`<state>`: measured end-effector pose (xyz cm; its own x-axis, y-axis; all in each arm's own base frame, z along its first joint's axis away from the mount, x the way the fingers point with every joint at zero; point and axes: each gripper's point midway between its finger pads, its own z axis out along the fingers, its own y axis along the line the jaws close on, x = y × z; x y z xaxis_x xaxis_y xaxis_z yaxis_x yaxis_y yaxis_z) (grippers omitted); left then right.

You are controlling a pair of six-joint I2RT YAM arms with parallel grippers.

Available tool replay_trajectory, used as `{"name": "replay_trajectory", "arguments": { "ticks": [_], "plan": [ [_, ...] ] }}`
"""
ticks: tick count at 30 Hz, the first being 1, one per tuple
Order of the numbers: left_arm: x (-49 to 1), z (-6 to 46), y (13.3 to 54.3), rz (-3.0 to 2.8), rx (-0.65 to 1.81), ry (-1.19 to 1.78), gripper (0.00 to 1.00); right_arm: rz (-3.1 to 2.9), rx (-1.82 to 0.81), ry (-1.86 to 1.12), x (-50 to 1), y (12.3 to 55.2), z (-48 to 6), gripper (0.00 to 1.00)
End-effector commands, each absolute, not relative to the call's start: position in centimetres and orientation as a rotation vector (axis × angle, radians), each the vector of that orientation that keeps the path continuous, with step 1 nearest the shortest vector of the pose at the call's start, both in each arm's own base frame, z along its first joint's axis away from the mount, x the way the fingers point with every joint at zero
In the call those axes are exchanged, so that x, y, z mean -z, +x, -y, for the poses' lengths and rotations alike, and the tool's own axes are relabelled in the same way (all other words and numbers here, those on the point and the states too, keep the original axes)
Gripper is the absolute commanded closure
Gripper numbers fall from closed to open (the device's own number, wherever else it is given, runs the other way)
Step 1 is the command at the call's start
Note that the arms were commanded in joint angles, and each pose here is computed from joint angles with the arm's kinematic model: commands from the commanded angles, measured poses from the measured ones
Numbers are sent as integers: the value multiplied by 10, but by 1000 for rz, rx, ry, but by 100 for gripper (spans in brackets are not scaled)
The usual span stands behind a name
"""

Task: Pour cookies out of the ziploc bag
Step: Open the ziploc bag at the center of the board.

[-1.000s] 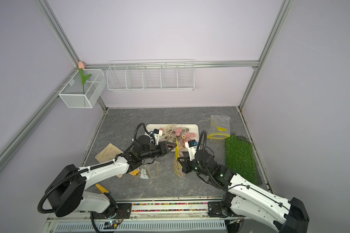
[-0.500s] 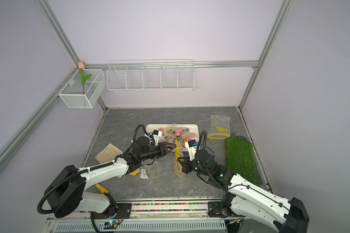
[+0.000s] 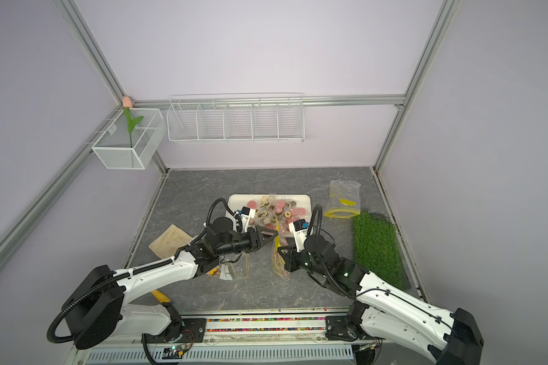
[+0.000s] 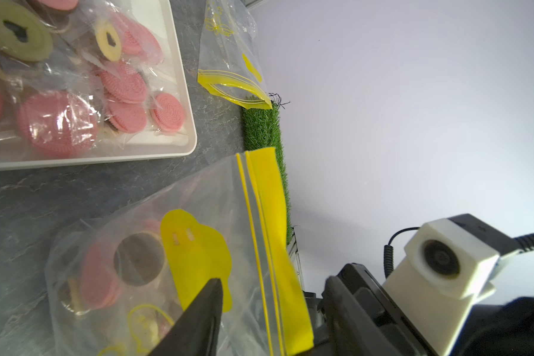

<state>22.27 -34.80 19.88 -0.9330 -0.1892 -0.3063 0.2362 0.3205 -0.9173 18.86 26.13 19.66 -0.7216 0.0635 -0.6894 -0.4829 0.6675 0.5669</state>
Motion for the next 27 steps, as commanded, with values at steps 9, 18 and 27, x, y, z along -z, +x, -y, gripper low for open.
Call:
{"name": "replay_trajectory", "arguments": {
  "ticks": [9, 18, 27],
  "plan": [
    [-188, 344, 215, -2259, 1649, 1, 46, -2149, -1002, -330, -203, 190, -263, 93],
    [-199, 345, 218, -2215, 1668, 2, 45, -2148, -1007, -334, -203, 190, -265, 93],
    [-204, 346, 219, -2194, 1677, 2, 44, -2153, -1008, -334, -201, 190, -265, 93]
  ]
}}
